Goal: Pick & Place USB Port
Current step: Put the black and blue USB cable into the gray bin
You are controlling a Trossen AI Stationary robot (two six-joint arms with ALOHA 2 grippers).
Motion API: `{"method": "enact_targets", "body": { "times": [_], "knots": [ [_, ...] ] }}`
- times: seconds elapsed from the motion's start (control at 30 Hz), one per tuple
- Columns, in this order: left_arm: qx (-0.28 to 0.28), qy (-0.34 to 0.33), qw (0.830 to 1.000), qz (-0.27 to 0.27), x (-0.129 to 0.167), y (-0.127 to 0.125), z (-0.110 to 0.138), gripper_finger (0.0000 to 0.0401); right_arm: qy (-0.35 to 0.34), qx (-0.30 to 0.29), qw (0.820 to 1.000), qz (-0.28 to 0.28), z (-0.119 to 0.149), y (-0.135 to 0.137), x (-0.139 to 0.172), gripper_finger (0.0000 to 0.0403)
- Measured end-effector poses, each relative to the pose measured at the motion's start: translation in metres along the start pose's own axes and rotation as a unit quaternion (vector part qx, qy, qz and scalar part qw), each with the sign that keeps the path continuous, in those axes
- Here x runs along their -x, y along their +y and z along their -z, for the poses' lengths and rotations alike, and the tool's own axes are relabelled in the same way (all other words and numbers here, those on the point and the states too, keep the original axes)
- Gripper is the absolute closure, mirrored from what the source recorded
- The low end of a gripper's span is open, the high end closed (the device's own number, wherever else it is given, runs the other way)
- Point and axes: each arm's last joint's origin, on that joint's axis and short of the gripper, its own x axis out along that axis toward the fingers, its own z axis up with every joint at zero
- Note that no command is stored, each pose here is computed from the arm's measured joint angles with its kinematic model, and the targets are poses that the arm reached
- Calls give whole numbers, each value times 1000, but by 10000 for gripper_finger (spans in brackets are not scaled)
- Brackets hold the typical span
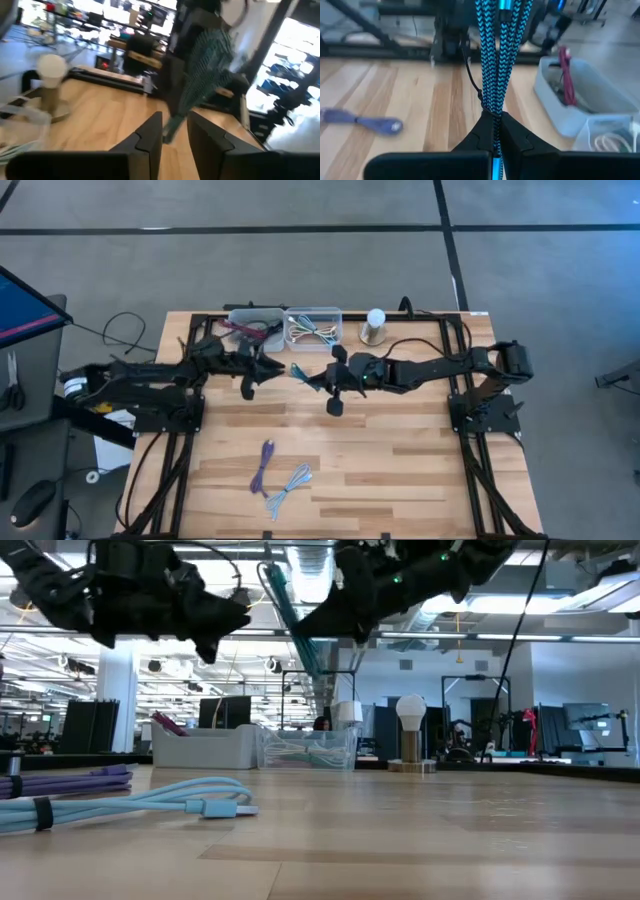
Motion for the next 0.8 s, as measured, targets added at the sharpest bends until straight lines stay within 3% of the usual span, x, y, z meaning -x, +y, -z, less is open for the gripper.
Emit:
{"method": "enact_targets", "body": {
  "times": [0.33,0.8],
  "knots": [
    [-7,2,998,55,-24,-12,-4,310,-34,-9,999,24,1,-13,-6,403],
    [-12,-12,999,40,-25,-12,-7,310,-71,-10,997,0,-6,-11,-5,403]
  ]
}}
